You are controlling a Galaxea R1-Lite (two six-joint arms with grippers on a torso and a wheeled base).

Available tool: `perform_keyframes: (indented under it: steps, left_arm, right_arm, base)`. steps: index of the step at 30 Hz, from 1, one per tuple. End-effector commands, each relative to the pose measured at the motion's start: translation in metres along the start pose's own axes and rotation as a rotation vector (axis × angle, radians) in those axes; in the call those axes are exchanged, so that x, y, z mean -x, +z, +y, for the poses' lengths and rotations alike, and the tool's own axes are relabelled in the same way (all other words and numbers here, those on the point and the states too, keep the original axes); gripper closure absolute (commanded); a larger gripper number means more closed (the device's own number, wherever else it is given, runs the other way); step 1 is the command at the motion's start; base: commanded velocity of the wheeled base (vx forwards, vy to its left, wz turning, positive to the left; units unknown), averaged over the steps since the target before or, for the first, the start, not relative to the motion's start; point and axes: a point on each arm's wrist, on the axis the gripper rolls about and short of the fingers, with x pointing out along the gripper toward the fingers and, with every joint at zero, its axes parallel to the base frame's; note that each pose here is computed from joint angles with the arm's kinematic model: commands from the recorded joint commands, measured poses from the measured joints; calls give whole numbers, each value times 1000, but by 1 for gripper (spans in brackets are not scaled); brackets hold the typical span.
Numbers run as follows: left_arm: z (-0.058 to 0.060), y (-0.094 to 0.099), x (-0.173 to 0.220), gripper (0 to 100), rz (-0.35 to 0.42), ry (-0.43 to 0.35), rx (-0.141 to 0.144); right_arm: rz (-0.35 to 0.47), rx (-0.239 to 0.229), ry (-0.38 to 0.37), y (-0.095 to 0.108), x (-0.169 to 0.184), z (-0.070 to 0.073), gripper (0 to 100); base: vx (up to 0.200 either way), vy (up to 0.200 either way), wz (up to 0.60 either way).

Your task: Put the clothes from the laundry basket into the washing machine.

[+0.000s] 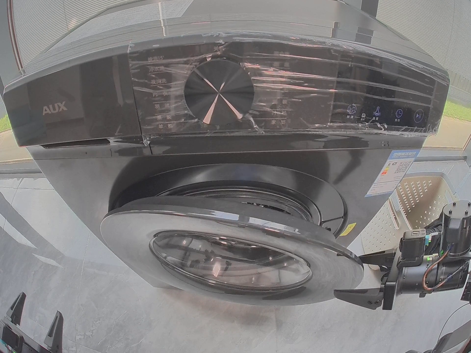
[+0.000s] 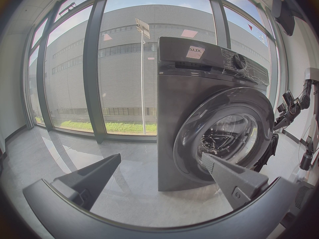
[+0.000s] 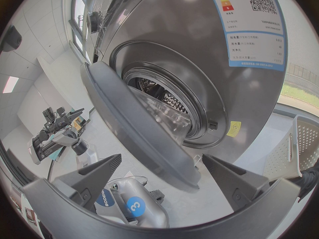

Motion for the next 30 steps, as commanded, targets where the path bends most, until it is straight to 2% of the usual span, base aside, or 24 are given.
perform_keyframes:
  steps: [1,10,14,21,26,28,30]
  left_arm:
    - [0,-4,0,0,-3,0,0]
    - [0,-4,0,0,-3,0,1]
    - [0,-4,0,0,-3,1,1]
    - [0,-4,0,0,-3,1,3]
    - [0,-4,0,0,-3,0,0]
    - [0,-4,0,0,-3,0,0]
    - [0,-4,0,0,-3,0,1]
  right_arm:
    - [-26,1,-25,6,1,-4,0]
    - [24,-8,-8,5,-14,-7,0]
    - [35,-8,3,3,-14,-5,0]
    - [39,5,49,-7,-5,8,0]
    - [25,4,28,-3,-5,4,0]
    - [13,2,3,4,-8,-2,0]
    - [23,-2,3,6,-14,-4,0]
  base:
    - [0,0,0]
    - [-200,0,0]
    - [0,0,0]
    - [0,0,0]
    - [0,0,0]
    - [0,0,0]
    - [-200,0,0]
